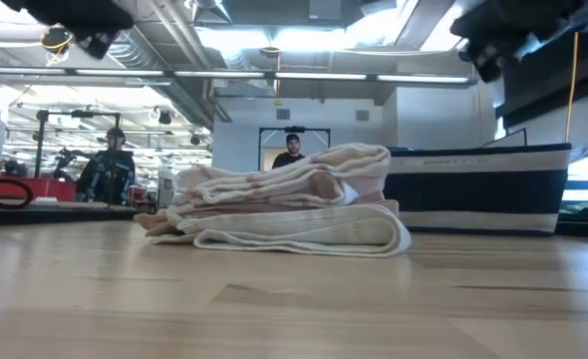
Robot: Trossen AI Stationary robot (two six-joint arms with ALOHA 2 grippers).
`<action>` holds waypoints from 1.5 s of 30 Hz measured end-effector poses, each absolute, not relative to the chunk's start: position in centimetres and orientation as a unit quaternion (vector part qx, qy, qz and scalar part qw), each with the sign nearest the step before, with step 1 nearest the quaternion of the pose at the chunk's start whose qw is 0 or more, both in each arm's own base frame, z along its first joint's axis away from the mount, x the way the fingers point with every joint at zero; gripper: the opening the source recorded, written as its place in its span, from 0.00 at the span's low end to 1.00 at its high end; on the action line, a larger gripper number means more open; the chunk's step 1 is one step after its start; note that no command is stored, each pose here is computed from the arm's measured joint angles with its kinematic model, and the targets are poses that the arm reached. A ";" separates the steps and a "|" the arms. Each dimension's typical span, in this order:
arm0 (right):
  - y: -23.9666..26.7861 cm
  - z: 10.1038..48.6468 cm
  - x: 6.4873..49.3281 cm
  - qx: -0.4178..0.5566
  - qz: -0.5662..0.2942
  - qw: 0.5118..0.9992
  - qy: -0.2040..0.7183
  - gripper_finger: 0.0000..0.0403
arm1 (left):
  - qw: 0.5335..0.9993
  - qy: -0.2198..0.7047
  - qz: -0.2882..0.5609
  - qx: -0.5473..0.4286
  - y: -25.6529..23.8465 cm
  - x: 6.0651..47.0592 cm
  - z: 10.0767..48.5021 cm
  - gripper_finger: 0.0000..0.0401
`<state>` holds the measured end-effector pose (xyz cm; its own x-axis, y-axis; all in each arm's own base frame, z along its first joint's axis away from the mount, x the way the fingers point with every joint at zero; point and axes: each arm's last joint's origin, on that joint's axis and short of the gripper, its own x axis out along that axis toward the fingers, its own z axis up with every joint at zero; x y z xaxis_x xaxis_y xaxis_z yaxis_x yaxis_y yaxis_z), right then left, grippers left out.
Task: Fold towel
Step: Return to Home Position
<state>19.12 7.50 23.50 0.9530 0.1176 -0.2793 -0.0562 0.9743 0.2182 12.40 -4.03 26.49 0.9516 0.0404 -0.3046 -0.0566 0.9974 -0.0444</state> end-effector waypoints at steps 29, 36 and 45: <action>1.4 19.3 13.5 0.085 0.039 0.995 0.039 0.13 | 0.998 0.038 0.050 -0.010 -1.1 8.8 21.3 0.02; 1.0 18.0 11.6 0.102 0.010 0.995 -0.016 0.13 | 0.998 0.016 0.049 -0.019 -1.0 8.2 20.2 0.02; 0.8 17.4 10.4 0.091 -0.001 0.995 -0.028 0.13 | 0.998 0.028 0.047 -0.040 -1.1 8.6 19.1 0.02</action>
